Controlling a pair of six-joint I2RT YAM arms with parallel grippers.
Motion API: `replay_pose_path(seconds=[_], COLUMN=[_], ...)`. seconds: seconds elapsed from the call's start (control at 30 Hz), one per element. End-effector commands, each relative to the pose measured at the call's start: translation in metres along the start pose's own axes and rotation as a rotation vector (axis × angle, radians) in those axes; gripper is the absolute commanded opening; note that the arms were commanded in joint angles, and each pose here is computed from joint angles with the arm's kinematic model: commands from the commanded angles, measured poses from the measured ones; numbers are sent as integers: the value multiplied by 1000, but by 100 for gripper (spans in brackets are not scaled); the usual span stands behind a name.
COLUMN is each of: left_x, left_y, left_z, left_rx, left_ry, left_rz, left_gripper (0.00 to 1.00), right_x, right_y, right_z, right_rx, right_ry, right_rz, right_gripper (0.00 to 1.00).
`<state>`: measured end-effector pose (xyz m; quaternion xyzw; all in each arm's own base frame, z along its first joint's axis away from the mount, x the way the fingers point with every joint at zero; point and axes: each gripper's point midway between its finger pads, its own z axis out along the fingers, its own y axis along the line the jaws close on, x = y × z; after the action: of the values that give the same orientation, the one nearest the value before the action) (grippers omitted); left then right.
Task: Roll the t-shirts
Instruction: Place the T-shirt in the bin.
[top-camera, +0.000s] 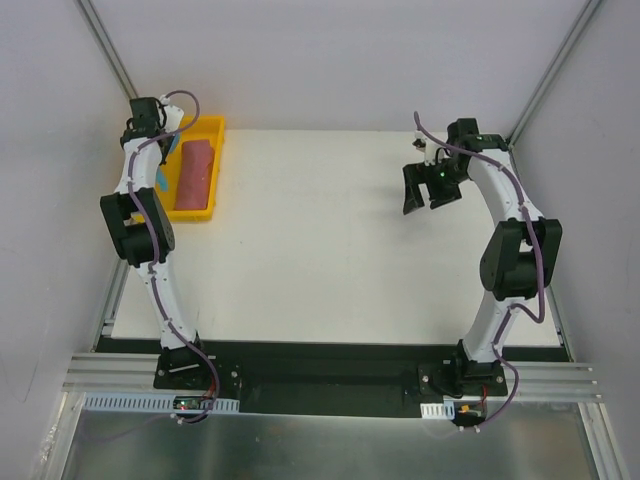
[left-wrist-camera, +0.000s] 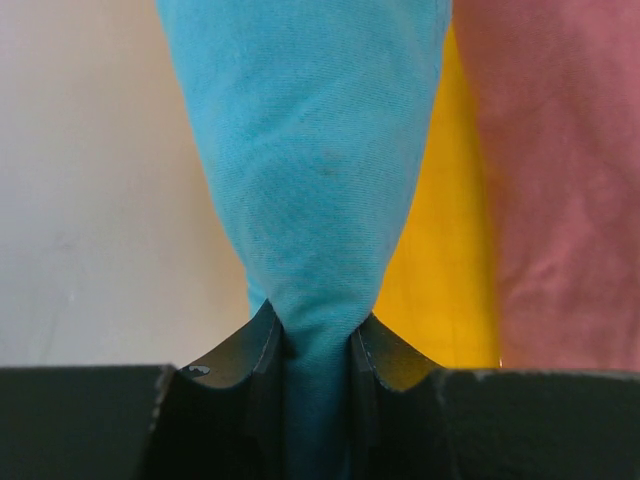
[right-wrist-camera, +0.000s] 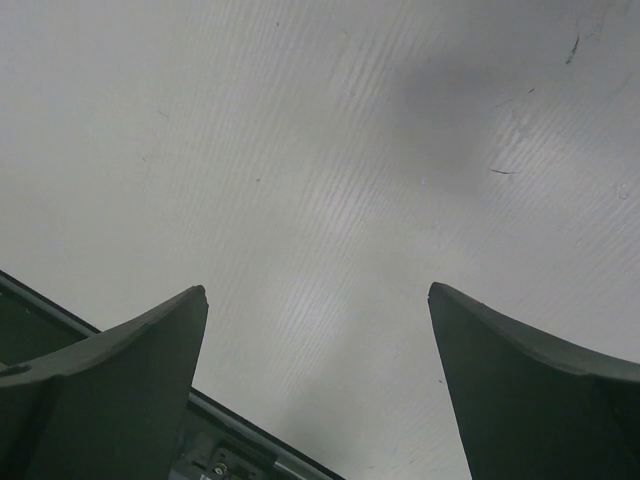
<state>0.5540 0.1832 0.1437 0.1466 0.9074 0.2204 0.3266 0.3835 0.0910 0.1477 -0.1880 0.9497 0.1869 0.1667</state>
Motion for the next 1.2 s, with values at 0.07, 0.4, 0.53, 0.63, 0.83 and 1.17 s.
replay_pose_path(seconds=[0.07, 0.4, 0.53, 0.63, 0.83, 1.17], left_x=[0, 19, 26, 32, 32, 38], left_y=[25, -4, -27, -54, -86, -97], left_z=[28, 65, 71, 70, 64, 31], left_rx=[-74, -30, 10, 66, 121, 170], left_ry=[-6, 37, 62, 78, 87, 82], left_rz=[15, -18, -19, -19, -22, -45], left_gripper=[0, 0, 0, 0, 0, 0], right_x=[23, 31, 34, 40, 46, 42], right_y=[-4, -4, -7, -10, -14, -14], right_z=[6, 19, 19, 20, 24, 27], right_rx=[59, 72, 75, 81, 81, 71], right_ry=[107, 193, 219, 256, 296, 285], right_rz=[-69, -147, -156, -156, -164, -165], right_gripper=[96, 96, 96, 96, 96, 96])
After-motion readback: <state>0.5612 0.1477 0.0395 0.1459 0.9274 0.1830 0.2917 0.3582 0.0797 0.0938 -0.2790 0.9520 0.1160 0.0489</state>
